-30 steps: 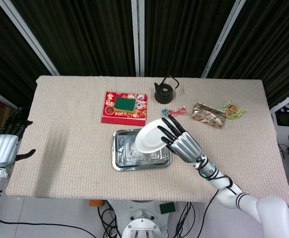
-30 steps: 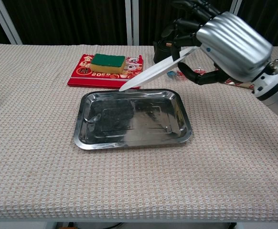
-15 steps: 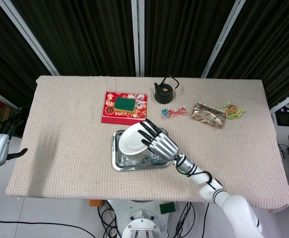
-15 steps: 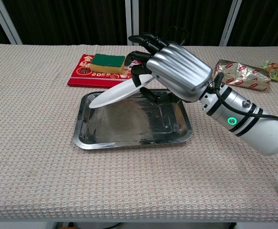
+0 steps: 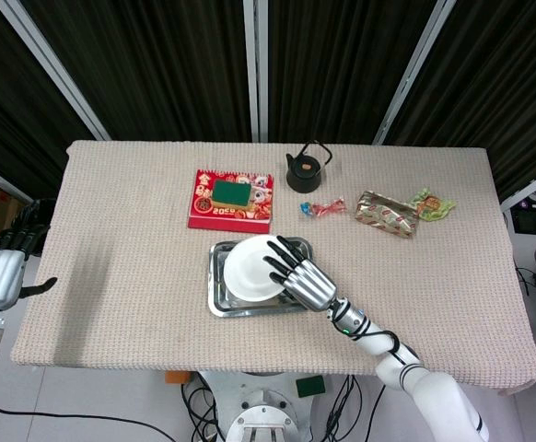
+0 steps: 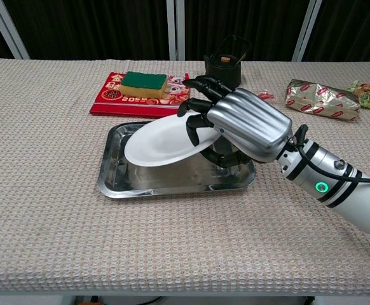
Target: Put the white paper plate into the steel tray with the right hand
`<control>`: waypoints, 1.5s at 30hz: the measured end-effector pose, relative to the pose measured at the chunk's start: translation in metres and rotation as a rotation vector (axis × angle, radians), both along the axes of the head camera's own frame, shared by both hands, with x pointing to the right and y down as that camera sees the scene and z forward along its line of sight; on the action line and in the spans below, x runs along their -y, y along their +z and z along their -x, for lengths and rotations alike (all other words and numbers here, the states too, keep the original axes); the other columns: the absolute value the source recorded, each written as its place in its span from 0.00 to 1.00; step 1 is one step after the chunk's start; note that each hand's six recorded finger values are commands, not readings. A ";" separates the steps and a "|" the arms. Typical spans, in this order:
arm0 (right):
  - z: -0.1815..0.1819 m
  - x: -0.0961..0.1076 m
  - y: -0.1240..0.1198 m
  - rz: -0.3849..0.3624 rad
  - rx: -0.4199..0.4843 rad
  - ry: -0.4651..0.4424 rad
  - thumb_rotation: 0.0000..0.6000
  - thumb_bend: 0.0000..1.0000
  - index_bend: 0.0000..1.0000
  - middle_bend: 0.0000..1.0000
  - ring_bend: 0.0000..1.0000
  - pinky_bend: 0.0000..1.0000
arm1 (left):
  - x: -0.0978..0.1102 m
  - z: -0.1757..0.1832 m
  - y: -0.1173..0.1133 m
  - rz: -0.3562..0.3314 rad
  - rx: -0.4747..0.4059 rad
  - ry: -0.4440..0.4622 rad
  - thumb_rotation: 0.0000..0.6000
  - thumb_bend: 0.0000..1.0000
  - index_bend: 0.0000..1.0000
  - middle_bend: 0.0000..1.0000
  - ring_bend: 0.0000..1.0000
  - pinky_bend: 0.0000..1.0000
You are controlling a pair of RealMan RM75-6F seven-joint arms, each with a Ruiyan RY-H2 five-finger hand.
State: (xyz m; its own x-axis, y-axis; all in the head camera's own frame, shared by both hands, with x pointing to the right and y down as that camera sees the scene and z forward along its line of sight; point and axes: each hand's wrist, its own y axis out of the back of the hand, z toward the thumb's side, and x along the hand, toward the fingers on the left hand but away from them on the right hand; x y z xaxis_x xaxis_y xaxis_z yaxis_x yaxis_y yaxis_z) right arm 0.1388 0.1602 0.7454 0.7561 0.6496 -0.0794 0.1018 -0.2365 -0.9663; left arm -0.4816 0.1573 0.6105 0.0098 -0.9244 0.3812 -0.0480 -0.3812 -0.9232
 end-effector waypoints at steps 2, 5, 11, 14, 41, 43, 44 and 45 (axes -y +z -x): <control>-0.001 -0.002 0.001 0.012 -0.001 0.002 1.00 0.48 1.00 0.22 0.00 0.00 | 0.000 -0.001 0.000 0.001 0.001 0.003 1.00 0.11 0.16 0.19 0.14 0.16; -0.003 -0.004 0.003 0.027 -0.002 -0.001 1.00 0.46 0.96 0.21 0.00 0.00 | 0.000 -0.002 0.000 0.002 0.001 0.004 1.00 0.11 0.16 0.19 0.14 0.16; -0.007 -0.008 0.007 0.065 -0.019 -0.014 1.00 0.34 0.78 0.18 0.00 0.00 | 0.000 -0.005 -0.001 0.004 -0.004 0.019 1.00 0.11 0.16 0.19 0.14 0.16; -0.009 -0.011 0.009 0.088 -0.035 -0.019 1.00 0.30 0.70 0.17 0.00 0.00 | 0.001 -0.006 -0.001 0.004 -0.003 0.020 1.00 0.11 0.16 0.19 0.14 0.16; -0.007 -0.017 -0.016 0.399 -0.061 0.003 1.00 0.09 0.00 0.00 0.00 0.00 | 0.002 -0.007 -0.004 0.003 0.001 0.011 1.00 0.11 0.16 0.19 0.14 0.16; -0.010 -0.014 -0.016 0.419 -0.096 0.014 1.00 0.08 0.00 0.00 0.00 0.00 | 0.001 -0.007 -0.004 0.002 0.002 0.011 1.00 0.11 0.16 0.19 0.14 0.16; -0.012 -0.012 -0.016 0.428 -0.118 0.023 1.00 0.08 0.00 0.00 0.00 0.00 | 0.001 -0.008 -0.004 0.002 0.002 0.011 1.00 0.11 0.16 0.19 0.14 0.16; -0.013 -0.010 -0.017 0.432 -0.131 0.030 1.00 0.08 0.00 0.00 0.00 0.00 | 0.001 -0.008 -0.004 0.002 0.003 0.011 1.00 0.11 0.16 0.19 0.14 0.16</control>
State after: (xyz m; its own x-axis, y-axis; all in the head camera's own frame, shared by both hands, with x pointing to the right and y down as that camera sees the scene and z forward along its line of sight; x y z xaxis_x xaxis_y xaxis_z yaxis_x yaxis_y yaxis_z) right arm 0.1517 0.1704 0.7286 0.7031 0.5575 -0.4415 -0.0015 -0.6197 -0.7848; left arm -0.4738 0.1562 0.6066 0.0187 -0.9234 0.3835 -0.0410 -0.3839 -0.9225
